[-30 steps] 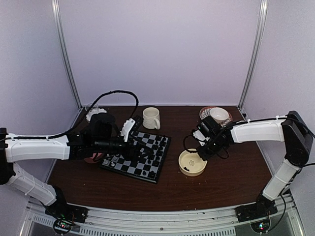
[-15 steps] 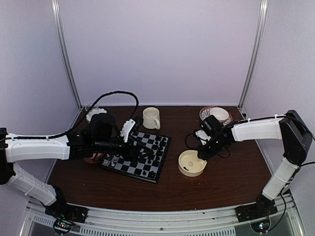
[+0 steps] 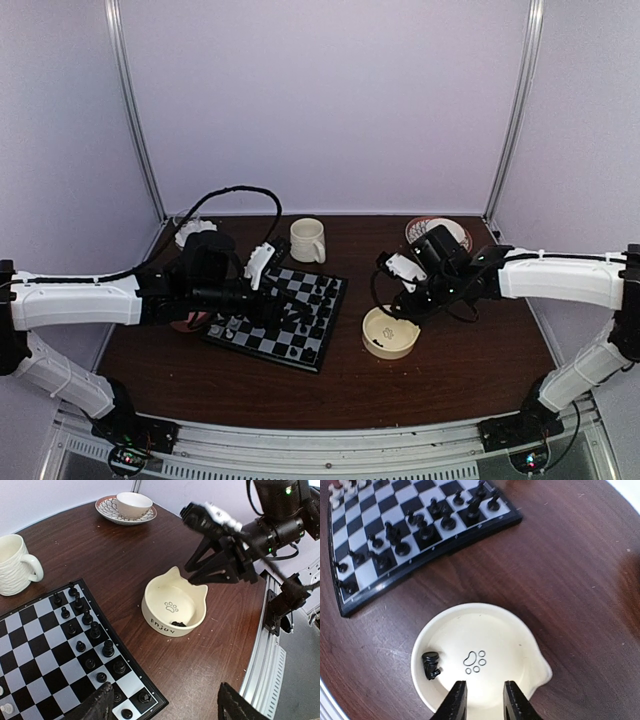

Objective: Set up the chess pieces on the board

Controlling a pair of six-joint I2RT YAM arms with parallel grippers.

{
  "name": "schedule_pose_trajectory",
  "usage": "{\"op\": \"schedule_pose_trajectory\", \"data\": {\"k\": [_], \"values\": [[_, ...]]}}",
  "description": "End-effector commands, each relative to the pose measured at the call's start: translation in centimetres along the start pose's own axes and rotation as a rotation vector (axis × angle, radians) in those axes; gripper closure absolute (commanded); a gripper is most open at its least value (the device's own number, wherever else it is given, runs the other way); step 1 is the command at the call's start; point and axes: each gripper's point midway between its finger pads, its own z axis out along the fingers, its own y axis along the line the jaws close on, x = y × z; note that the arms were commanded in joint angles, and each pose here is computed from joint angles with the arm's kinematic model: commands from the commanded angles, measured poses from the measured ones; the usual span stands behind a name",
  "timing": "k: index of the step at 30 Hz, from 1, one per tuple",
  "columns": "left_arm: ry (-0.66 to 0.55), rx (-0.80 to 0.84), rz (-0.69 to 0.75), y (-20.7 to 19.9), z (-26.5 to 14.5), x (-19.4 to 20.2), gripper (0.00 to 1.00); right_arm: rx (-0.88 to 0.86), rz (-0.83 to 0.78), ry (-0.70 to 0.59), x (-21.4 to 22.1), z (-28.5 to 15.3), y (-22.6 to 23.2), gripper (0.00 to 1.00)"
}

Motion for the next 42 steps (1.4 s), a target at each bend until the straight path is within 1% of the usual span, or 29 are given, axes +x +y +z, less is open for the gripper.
{"op": "schedule_pose_trajectory", "data": {"k": [1, 5, 8, 23, 26, 28, 31, 36, 38, 42], "values": [[-0.050, 0.013, 0.028, -0.7, -0.6, -1.5, 0.29, -0.064, -0.108, 0.116, 1.6, 2.4, 2.3, 0.73], [-0.050, 0.011, 0.029, -0.7, -0.6, -1.5, 0.28, -0.074, -0.156, 0.190, 2.7, 4.1, 3.4, 0.73], [-0.053, 0.012, 0.031, -0.7, -0.7, -1.5, 0.28, -0.074, -0.175, 0.219, 3.1, 4.8, 3.9, 0.73], [-0.059, -0.002, 0.029, -0.5, -1.0, -1.6, 0.29, -0.103, -0.216, 0.287, 4.4, 6.6, 5.3, 0.73], [-0.059, -0.002, 0.029, -0.5, -1.1, -1.6, 0.29, -0.112, -0.217, 0.292, 4.5, 6.9, 5.5, 0.70], [-0.060, -0.002, 0.029, -0.5, -1.1, -1.7, 0.29, -0.107, -0.217, 0.308, 4.8, 7.4, 5.5, 0.71], [-0.061, 0.000, 0.030, -0.6, -1.1, -1.7, 0.29, -0.076, -0.211, 0.323, 4.8, 7.9, 5.0, 0.75], [-0.062, -0.007, 0.030, -0.5, -1.2, -1.7, 0.29, -0.041, -0.199, 0.311, 4.5, 8.0, 4.5, 0.77], [-0.065, -0.007, 0.030, -0.5, -1.2, -1.8, 0.29, -0.020, -0.191, 0.306, 4.4, 8.0, 4.1, 0.79], [-0.066, -0.005, 0.031, -0.6, -1.3, -1.8, 0.29, 0.010, -0.175, 0.289, 3.9, 7.8, 3.6, 0.91]]}}
